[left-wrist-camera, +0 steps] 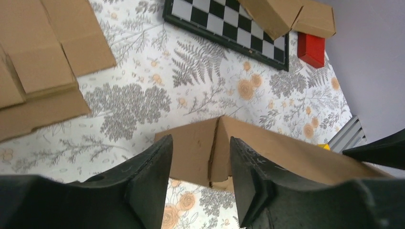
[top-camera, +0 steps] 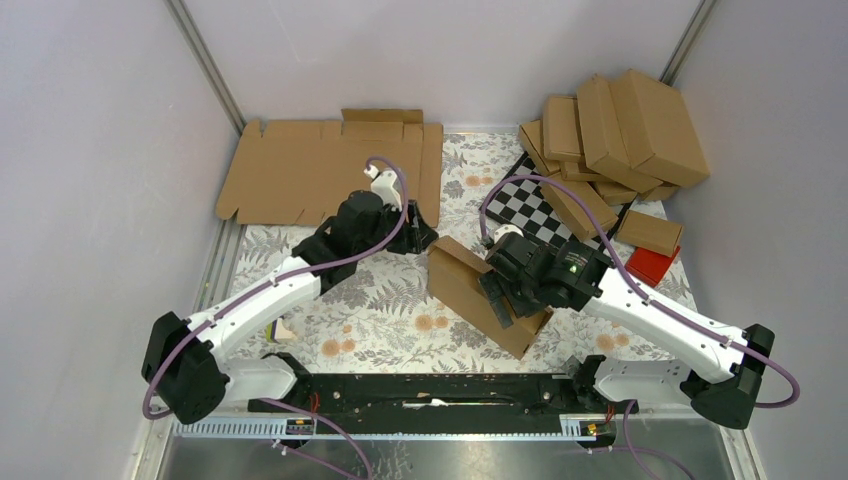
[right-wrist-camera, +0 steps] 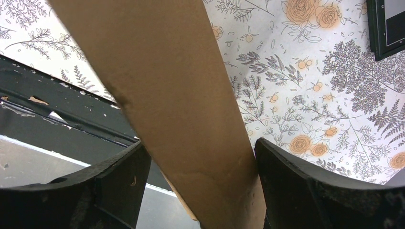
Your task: Fold the paper box
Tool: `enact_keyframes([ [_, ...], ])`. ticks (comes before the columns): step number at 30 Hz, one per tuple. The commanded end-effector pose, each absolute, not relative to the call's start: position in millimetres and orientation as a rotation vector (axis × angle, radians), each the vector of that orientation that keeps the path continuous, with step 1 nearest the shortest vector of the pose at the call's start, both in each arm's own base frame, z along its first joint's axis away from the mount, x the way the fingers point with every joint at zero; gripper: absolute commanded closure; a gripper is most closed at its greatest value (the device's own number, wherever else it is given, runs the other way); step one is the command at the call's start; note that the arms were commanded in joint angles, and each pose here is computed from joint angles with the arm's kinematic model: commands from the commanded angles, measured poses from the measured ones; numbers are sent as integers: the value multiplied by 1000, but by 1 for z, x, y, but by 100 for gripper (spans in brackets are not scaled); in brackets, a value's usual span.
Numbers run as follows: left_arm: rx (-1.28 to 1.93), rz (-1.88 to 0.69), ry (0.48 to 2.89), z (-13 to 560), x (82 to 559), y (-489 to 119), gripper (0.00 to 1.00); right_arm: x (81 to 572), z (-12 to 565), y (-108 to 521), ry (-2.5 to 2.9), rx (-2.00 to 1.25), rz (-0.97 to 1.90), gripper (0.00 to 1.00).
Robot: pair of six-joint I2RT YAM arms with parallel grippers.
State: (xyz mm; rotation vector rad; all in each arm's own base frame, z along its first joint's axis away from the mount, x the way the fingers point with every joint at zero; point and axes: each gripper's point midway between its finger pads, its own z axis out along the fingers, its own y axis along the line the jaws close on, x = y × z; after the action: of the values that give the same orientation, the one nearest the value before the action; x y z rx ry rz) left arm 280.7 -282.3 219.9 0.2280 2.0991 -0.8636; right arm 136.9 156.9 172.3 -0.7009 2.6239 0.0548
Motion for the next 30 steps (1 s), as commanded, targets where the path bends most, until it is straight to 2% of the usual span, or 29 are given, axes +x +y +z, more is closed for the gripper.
enact_keyframes([
  [1, 206, -856, 2106, 199, 270, -271, 51, 140, 177, 162, 2606, -694, 69, 16],
  [6, 197, -858, 2131, 172, 262, -265, 56, 141, 179, 162, 2598, -695, 70, 15],
  [11, 199, -859, 2150, 158, 260, -266, 60, 139, 185, 170, 2591, -723, 124, 1],
  [15, 204, -846, 2139, 161, 262, -264, 62, 134, 206, 185, 2545, -752, 281, 1],
  [20, 210, -840, 2135, 163, 261, -263, 63, 148, 249, 175, 2446, -536, 288, 0],
  [25, 218, -835, 2137, 163, 260, -262, 63, 136, 267, 162, 2471, -455, 315, 0],
  [26, 218, -834, 2136, 163, 260, -262, 63, 132, 266, 159, 2486, -446, 317, 3],
  [27, 219, -833, 2135, 163, 260, -261, 63, 128, 265, 156, 2497, -434, 322, 11],
  [29, 221, -835, 2132, 164, 260, -261, 64, 122, 263, 149, 2504, -406, 341, 30],
  [30, 223, -835, 2130, 165, 260, -262, 64, 119, 262, 146, 2506, -386, 348, 43],
])
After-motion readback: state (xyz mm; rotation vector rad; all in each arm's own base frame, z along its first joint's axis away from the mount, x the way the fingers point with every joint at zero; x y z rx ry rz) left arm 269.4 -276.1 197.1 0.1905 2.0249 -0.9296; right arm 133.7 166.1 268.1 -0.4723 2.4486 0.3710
